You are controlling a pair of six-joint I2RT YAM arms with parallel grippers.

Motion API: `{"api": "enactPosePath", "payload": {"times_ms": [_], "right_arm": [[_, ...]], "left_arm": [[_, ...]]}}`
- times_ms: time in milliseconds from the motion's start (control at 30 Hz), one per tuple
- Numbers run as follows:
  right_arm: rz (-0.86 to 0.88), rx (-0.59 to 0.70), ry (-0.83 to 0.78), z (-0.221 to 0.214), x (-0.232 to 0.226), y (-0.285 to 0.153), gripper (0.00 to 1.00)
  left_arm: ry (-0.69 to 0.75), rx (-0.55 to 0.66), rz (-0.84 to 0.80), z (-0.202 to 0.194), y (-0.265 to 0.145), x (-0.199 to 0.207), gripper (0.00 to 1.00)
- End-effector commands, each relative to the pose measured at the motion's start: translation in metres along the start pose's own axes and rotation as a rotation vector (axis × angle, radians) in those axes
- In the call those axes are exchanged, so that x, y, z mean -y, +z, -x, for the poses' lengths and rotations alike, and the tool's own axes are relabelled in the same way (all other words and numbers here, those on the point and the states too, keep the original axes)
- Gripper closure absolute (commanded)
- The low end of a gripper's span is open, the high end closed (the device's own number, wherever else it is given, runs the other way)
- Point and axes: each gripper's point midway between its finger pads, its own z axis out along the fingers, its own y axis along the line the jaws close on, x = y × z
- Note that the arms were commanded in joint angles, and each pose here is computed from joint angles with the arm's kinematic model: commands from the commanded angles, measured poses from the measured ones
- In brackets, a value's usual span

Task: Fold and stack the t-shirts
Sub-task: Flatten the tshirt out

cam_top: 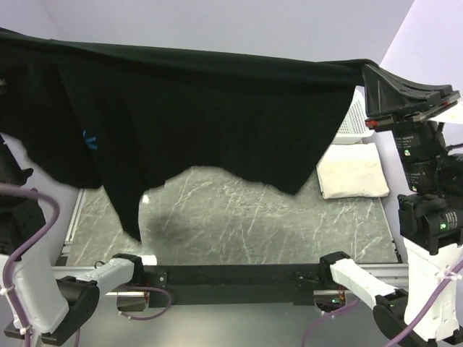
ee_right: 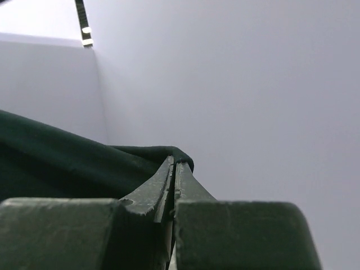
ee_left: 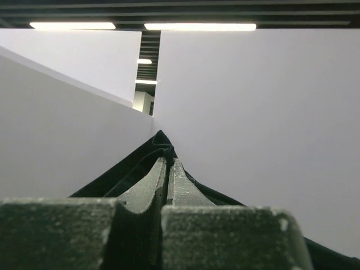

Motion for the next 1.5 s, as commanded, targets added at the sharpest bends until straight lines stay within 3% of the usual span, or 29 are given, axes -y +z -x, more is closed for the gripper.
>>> {"api": "enactPosePath", "payload": {"times_ms": [0, 100, 133, 200, 233, 300, 333, 400, 433, 500, 633, 800, 1033, 1433, 1467], "right_arm": [[-0.123, -0.146, -0.043, -0.054, 0.036, 0.012, 1.0], [-0.145, -0.287, -0.023, -0.102, 0.047, 0.016, 1.0], [-0.153, -0.341, -0.014, -0.122, 0.051, 0.015, 1.0], [-0.184, -0.47, 0.006, -0.172, 0.063, 0.013, 1.0], [-0.206, -0.547, 0.016, -0.205, 0.071, 0.006, 1.0], [-0.247, -0.678, 0.035, -0.263, 0.085, -0.003, 1.0], [-0.277, -0.756, 0.042, -0.299, 0.094, -0.017, 1.0], [-0.307, -0.855, 0.057, -0.352, 0.105, -0.028, 1.0], [-0.327, -0.913, 0.061, -0.381, 0.111, -0.043, 1.0], [-0.388, -0.972, 0.066, -0.429, 0.127, -0.056, 1.0], [-0.459, -1.019, 0.056, -0.491, 0.15, -0.062, 1.0], [-0.501, -1.068, 0.006, -0.541, 0.173, -0.062, 1.0], [-0.511, -1.03, -0.045, -0.547, 0.186, -0.041, 1.0], [-0.536, -1.053, -0.089, -0.561, 0.199, -0.038, 1.0], [-0.541, -1.064, -0.088, -0.565, 0.201, -0.04, 1.0]], "left_arm": [[0.164, -0.1, -0.013, -0.073, 0.022, 0.017, 0.99], [0.185, -0.207, -0.09, -0.133, 0.024, 0.04, 0.99], [0.205, -0.287, -0.122, -0.178, 0.022, 0.052, 0.99], [0.217, -0.381, -0.187, -0.232, 0.014, 0.069, 0.99], [0.241, -0.477, -0.228, -0.287, 0.002, 0.08, 0.99], [0.236, -0.569, -0.275, -0.343, -0.015, 0.093, 0.99], [0.252, -0.672, -0.302, -0.399, -0.037, 0.1, 0.99], [0.243, -0.747, -0.313, -0.448, -0.057, 0.106, 0.99], [0.259, -0.841, -0.337, -0.498, -0.085, 0.109, 0.99], [0.251, -0.946, -0.352, -0.559, -0.119, 0.115, 0.99], [0.231, -1.119, -0.359, -0.642, -0.175, 0.119, 0.99], [0.2, -1.225, -0.333, -0.7, -0.214, 0.121, 0.99], [0.057, -1.181, -0.264, -0.707, -0.196, 0.138, 0.99], [-0.033, -1.265, -0.135, -0.72, -0.208, 0.138, 0.99], [-0.06, -1.278, -0.116, -0.72, -0.213, 0.138, 0.96]]}}
